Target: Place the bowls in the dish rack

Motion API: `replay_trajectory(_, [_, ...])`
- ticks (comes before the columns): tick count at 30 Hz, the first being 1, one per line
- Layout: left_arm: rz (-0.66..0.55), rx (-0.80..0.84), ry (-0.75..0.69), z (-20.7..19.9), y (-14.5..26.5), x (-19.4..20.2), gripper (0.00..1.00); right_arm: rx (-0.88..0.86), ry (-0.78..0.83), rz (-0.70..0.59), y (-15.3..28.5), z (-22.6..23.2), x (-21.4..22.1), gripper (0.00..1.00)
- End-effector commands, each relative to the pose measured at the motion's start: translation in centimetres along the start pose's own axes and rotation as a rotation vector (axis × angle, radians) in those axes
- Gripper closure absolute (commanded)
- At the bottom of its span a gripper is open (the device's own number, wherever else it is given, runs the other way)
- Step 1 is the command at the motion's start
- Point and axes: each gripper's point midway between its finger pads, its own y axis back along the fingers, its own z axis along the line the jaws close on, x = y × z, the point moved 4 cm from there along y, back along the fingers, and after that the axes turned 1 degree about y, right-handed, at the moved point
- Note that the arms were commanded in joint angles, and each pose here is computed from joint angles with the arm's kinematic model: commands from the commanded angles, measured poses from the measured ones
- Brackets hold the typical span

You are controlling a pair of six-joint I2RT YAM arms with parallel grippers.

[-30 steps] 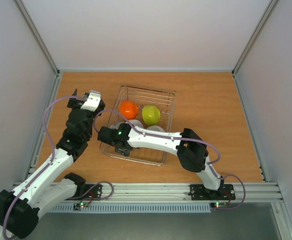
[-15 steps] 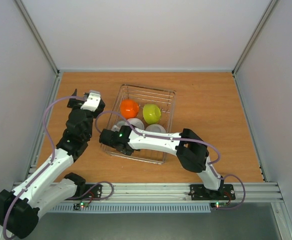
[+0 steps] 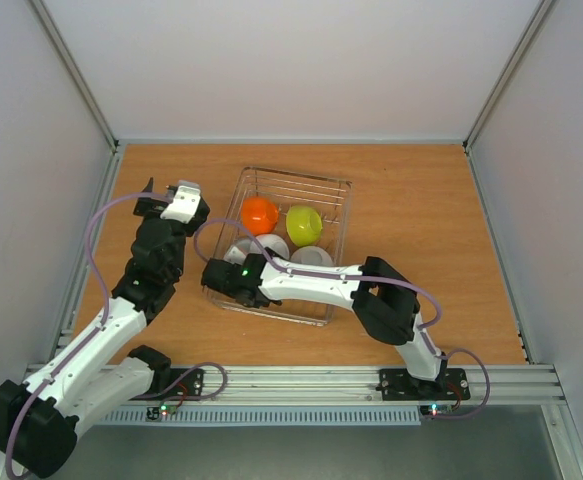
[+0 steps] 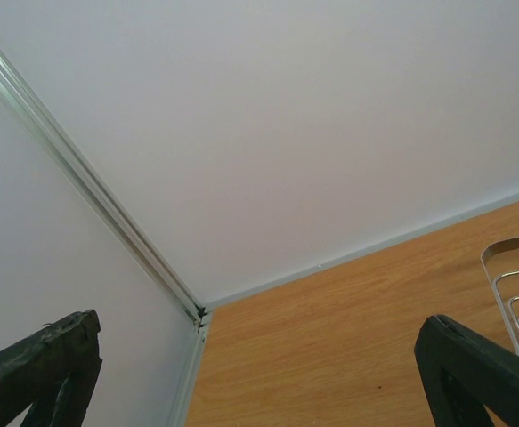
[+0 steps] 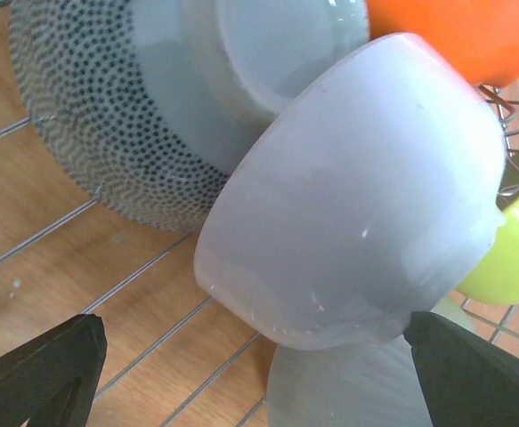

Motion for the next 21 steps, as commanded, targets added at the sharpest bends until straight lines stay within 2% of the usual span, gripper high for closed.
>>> replay_trajectory(1, [-0.059,-0.023,0.043,0.7,0.3,-1.1,0.04,0.062,-0.153,-0.021,-0.3,-1.8,0.2,0.05])
replay_trajectory(5, [-0.058,-0.019,0.042,0.6,0.3,-1.0,0.04,0.057,-0.231,-0.058,-0.1,-2.0,0.3,0.04])
replay_trajectory(10, [-0.057,-0.015,0.042,0.5,0.3,-1.0,0.04,0.04,-0.238,-0.061,-0.7,-1.5,0.2,0.05])
replay_trajectory(21, [-0.056,-0.009,0.043,0.4,0.3,-0.9,0.04,-0.051,-0.205,-0.126,-0.8,-0.7,-0.7,0.32])
